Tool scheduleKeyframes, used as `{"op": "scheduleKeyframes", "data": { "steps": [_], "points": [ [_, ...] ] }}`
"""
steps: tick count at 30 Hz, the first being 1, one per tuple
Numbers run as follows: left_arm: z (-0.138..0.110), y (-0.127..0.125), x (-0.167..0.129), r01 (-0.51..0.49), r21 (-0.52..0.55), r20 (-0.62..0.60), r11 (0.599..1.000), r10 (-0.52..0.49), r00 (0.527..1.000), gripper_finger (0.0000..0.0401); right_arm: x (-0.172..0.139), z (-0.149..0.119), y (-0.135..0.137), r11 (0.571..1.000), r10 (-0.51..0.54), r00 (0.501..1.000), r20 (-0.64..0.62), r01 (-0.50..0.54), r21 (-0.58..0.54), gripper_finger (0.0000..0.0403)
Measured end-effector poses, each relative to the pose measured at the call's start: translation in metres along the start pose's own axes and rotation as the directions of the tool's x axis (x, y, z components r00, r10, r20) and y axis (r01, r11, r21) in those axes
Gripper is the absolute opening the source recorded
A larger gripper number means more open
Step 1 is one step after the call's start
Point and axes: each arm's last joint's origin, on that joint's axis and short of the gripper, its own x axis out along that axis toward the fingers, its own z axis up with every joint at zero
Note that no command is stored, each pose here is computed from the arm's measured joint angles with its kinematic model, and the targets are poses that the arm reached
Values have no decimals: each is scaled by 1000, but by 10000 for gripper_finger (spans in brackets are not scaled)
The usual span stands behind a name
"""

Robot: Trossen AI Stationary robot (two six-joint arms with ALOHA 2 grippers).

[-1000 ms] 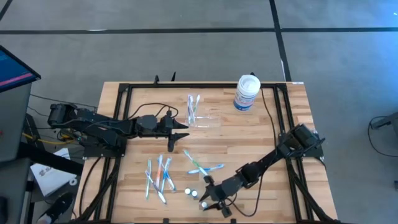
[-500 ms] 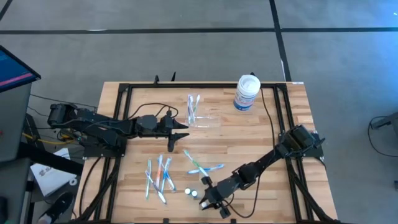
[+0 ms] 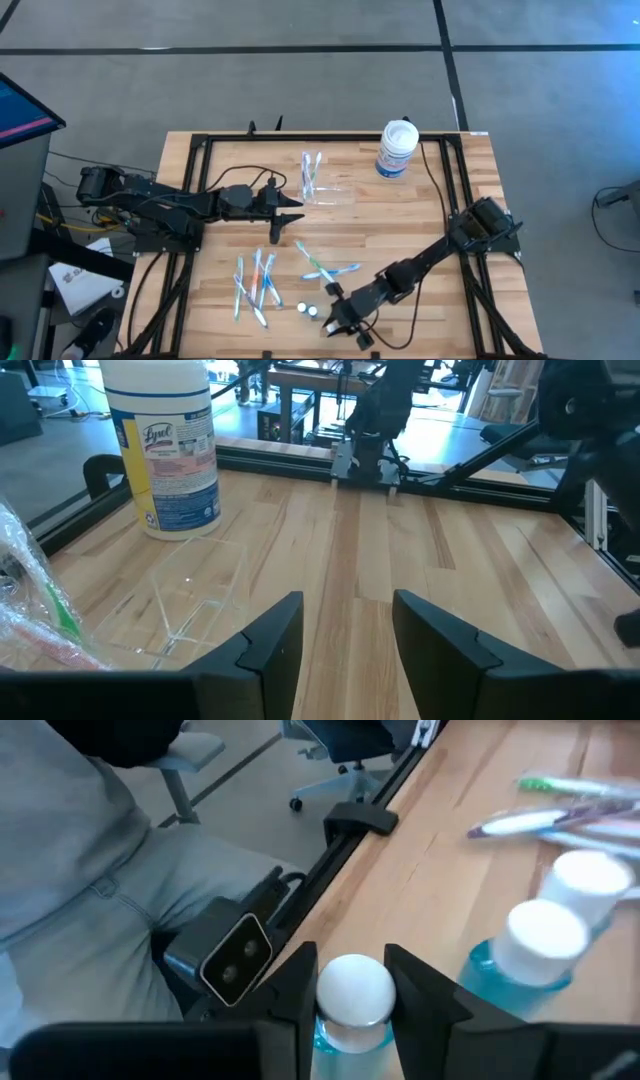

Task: Pick & Place toothbrushing station
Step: Put the bottom mouthwash into the transparent organizer

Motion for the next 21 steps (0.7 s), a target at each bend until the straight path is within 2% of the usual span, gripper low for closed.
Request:
{"op": "scheduleKeyframes", "data": {
  "steps": [9,13,21],
  "points": [
    [0,0,0,0,0,0,1000,0,1000,149,-21,13,-12,998,-58,998,25,58,-15,86],
    [0,0,0,0,0,0,1000,0,1000,149,-29,13,-20,995,-104,994,-12,104,-9,86],
    [0,0,0,0,0,0,1000,0,1000,149,-46,25,-43,986,-162,987,-6,162,-49,86]
  ]
}}
